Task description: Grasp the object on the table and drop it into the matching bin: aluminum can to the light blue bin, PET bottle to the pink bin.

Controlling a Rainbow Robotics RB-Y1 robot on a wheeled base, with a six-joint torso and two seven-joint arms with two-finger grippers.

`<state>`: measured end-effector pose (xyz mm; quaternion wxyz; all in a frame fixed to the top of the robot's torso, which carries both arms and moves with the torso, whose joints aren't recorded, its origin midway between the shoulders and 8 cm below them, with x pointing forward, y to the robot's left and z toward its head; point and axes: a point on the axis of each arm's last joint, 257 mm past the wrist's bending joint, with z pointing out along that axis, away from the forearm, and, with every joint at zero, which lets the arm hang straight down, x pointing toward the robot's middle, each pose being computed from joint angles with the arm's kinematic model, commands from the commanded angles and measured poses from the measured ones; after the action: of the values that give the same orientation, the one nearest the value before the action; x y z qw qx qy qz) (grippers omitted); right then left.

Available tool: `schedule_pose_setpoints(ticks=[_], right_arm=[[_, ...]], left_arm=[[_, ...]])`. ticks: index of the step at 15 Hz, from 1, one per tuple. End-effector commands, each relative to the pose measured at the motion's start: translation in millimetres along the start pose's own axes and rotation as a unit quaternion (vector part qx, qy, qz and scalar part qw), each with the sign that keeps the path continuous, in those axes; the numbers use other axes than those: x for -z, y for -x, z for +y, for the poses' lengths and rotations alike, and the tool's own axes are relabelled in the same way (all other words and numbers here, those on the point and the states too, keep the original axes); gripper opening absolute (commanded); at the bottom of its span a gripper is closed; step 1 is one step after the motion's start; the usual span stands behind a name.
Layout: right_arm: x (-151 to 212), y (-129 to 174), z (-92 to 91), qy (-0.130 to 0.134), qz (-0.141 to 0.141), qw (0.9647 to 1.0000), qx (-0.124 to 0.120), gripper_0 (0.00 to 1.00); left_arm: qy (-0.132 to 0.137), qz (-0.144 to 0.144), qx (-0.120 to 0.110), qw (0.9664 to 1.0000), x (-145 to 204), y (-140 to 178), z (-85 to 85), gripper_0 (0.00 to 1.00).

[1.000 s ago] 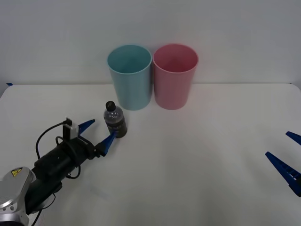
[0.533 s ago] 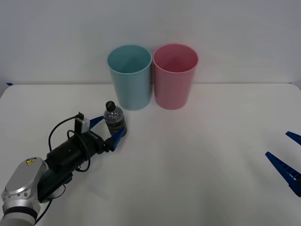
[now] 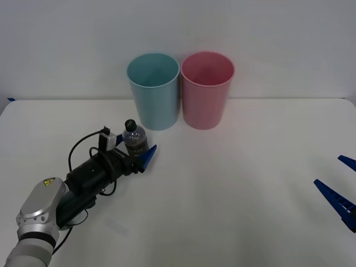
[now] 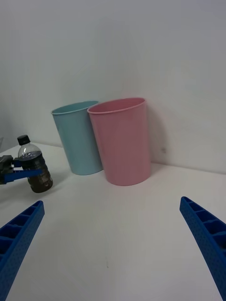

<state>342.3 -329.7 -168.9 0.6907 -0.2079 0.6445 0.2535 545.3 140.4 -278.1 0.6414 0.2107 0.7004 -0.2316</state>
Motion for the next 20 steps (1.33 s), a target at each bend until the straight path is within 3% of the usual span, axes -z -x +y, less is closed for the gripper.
schedule_pose_setpoints(ticks=[1, 2, 4, 14, 20], right_arm=[[0.0, 0.0, 0.0, 0.0, 0.0, 1.0, 0.0, 1.0], [0.0, 0.0, 0.0, 0.0, 0.0, 1.0, 0.0, 1.0], [0.0, 0.0, 0.0, 0.0, 0.0, 1.0, 0.0, 1.0], [0.0, 0.0, 0.0, 0.0, 0.0, 1.0, 0.0, 1.0], [0.0, 0.0, 0.0, 0.0, 0.0, 1.0, 0.0, 1.0]], left_arm=[[0.001, -0.001, -0.003, 1.0, -0.8, 0.6, -0.6, 0.75], [0.001, 0.0, -0.005, 1.0, -0.7, -0.4, -0.6, 0.24], [0.001, 0.001, -0.007, 1.0, -0.7, -0.9, -0.7, 0.01], [0.008, 0.004, -0.008, 0.9999, -2.2, -0.2, 3.0, 0.0], [0.003, -0.001, -0.02, 0.9998, 25.3, 27.6, 41.2, 0.0]])
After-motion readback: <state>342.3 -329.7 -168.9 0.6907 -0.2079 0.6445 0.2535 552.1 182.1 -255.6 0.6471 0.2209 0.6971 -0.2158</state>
